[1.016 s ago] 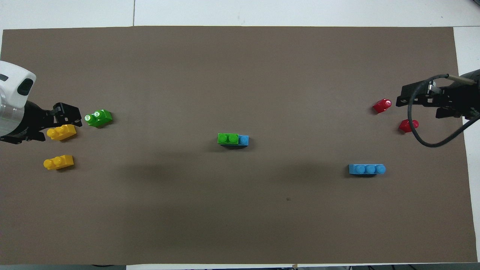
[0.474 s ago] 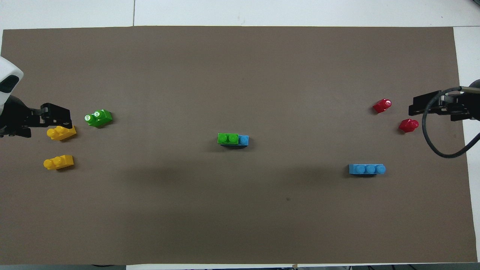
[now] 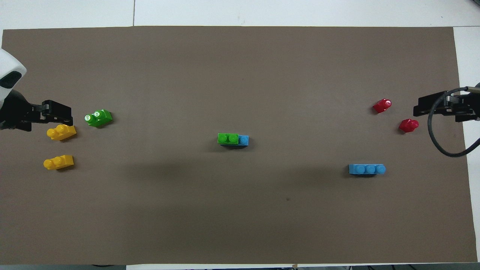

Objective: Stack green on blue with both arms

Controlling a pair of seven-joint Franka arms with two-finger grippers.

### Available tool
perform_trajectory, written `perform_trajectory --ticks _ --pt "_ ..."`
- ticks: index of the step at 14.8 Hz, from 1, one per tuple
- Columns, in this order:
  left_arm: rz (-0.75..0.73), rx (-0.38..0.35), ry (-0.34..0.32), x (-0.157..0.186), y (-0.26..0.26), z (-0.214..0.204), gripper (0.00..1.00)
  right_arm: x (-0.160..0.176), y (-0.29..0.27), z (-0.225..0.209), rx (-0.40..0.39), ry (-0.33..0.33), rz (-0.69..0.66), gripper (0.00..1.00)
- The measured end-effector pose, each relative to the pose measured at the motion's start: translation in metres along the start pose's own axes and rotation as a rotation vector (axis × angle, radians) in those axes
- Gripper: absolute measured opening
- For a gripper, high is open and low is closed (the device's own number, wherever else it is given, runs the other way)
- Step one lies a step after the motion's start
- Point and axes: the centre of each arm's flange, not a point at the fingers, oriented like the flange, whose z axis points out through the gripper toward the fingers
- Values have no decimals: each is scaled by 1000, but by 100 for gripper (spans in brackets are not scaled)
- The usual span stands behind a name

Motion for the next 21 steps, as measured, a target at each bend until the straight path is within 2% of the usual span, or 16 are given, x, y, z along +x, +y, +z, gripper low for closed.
perform_trajectory --ticks 3,8,21 --pt "8 -3 6 4 4 -4 100 0 3 1 -27 1 -2 99" --pt "19 -19 38 11 12 -19 100 0 3 1 -29 1 -2 100" --pt "31 -27 45 12 19 -21 100 0 3 1 -34 0 -36 100"
